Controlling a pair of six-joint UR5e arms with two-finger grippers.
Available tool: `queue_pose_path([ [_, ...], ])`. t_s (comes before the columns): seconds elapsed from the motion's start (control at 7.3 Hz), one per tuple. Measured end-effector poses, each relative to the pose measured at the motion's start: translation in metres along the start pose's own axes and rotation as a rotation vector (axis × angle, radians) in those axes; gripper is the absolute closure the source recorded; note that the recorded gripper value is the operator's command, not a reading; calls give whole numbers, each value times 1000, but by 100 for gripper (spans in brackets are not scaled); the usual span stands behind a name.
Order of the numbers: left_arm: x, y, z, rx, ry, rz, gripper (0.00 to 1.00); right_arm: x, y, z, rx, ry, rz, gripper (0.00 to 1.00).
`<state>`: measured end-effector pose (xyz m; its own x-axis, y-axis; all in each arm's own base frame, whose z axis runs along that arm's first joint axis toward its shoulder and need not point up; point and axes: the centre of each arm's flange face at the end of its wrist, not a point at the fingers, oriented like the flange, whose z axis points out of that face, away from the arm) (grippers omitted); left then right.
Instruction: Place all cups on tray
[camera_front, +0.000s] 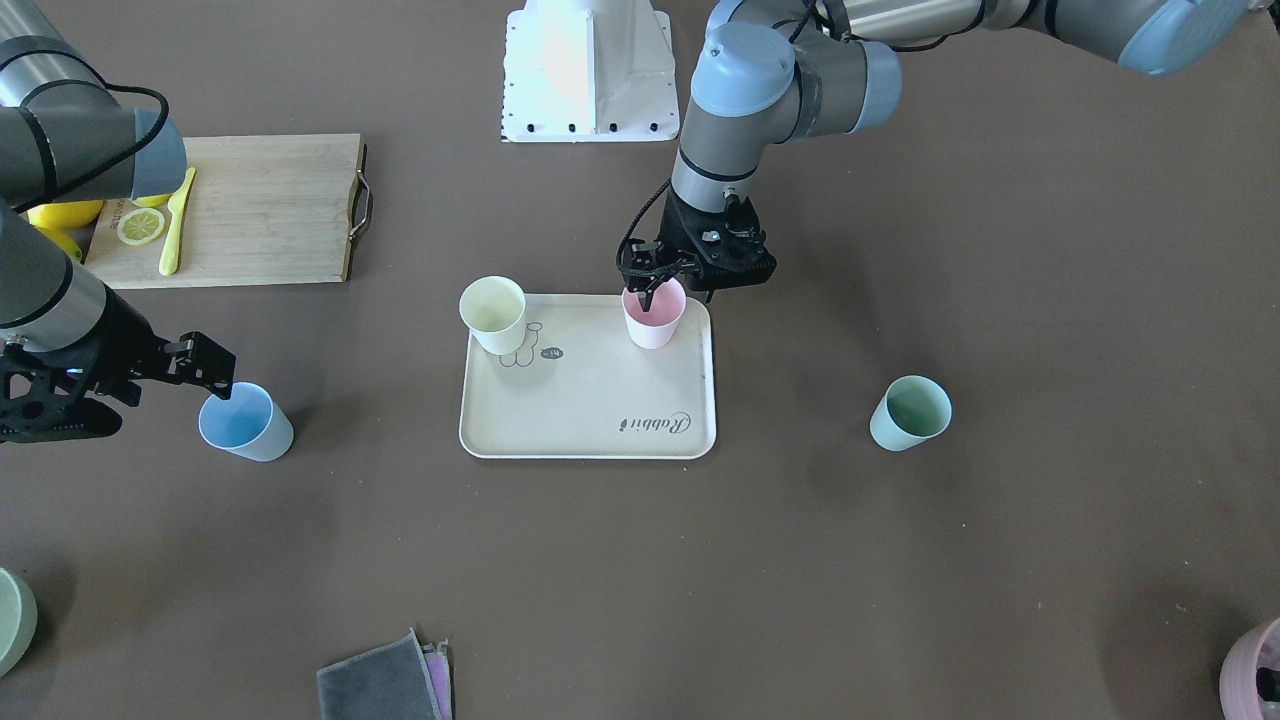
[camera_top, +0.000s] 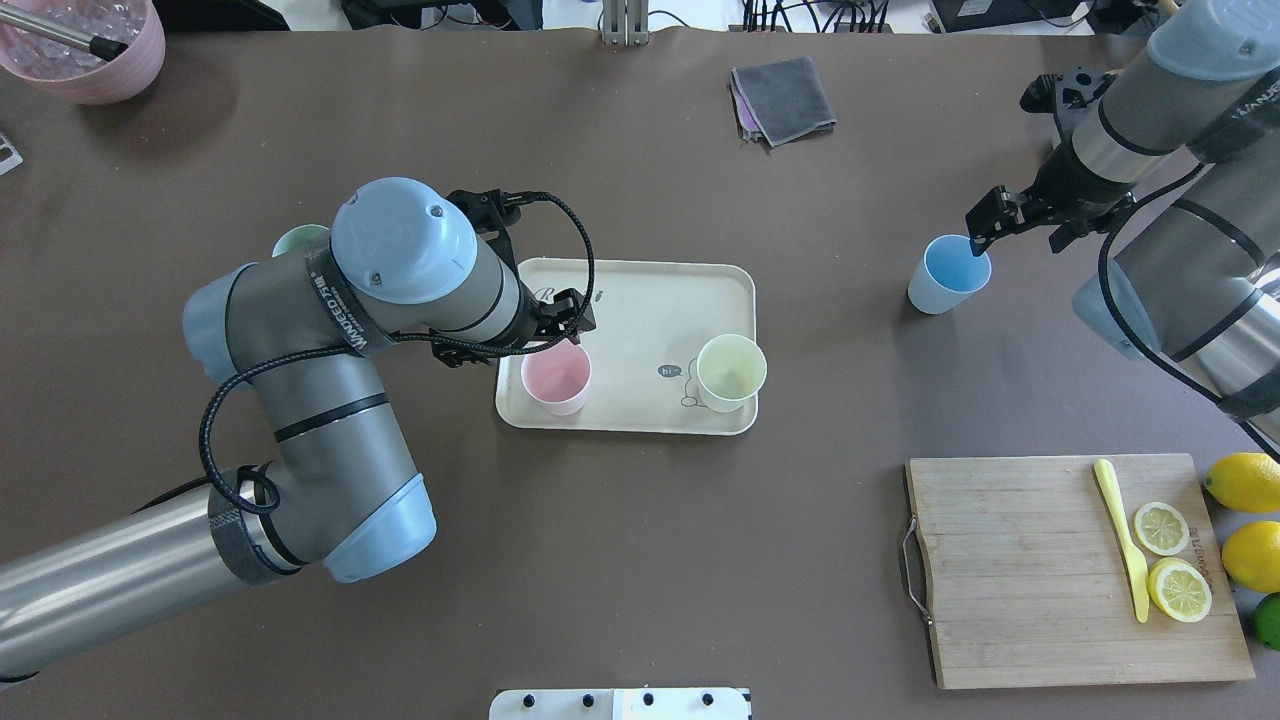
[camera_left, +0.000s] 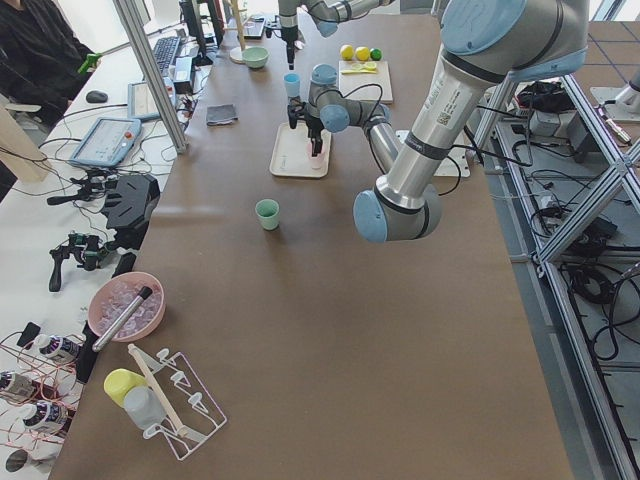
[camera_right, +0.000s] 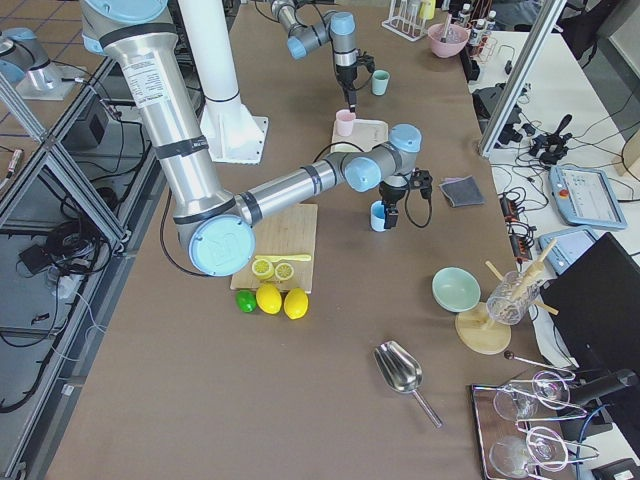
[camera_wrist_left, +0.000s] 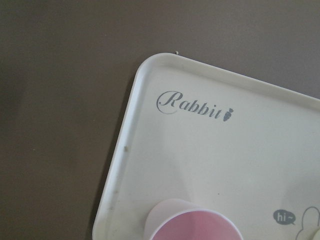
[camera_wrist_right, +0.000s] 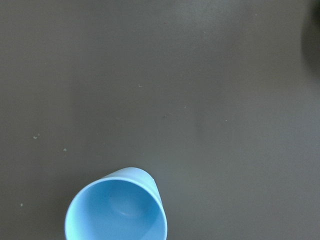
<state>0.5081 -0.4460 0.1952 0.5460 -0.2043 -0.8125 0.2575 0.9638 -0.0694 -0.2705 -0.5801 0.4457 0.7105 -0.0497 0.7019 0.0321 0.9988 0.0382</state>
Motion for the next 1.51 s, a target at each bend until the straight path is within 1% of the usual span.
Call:
queue_pose_path([
  [0.27, -2, -6, -4, 3, 1, 10, 3, -1, 1, 18, -14, 7, -10, 1],
  [0.41, -3, -8, -6, 5, 2, 15, 3, -1, 2, 28, -22, 13, -15, 28],
  [0.55, -4, -11, -10, 10, 5, 19, 3, -3, 4, 38, -27, 13, -23, 99],
  [0.82, -9, -20, -23, 19, -2, 41, 3, -10, 9, 55, -29, 16, -39, 100],
  [0.96, -11, -28, -32, 14, 1, 48, 3, -14, 7, 55, -20, 21, -43, 100],
  [1.1, -15, -41, -43, 3, 10, 52, 3, -16, 1, 48, -10, 11, -40, 100],
  [1.51, -59, -97, -86, -19, 36, 97, 4, -16, -15, 14, -9, -68, -19, 100],
])
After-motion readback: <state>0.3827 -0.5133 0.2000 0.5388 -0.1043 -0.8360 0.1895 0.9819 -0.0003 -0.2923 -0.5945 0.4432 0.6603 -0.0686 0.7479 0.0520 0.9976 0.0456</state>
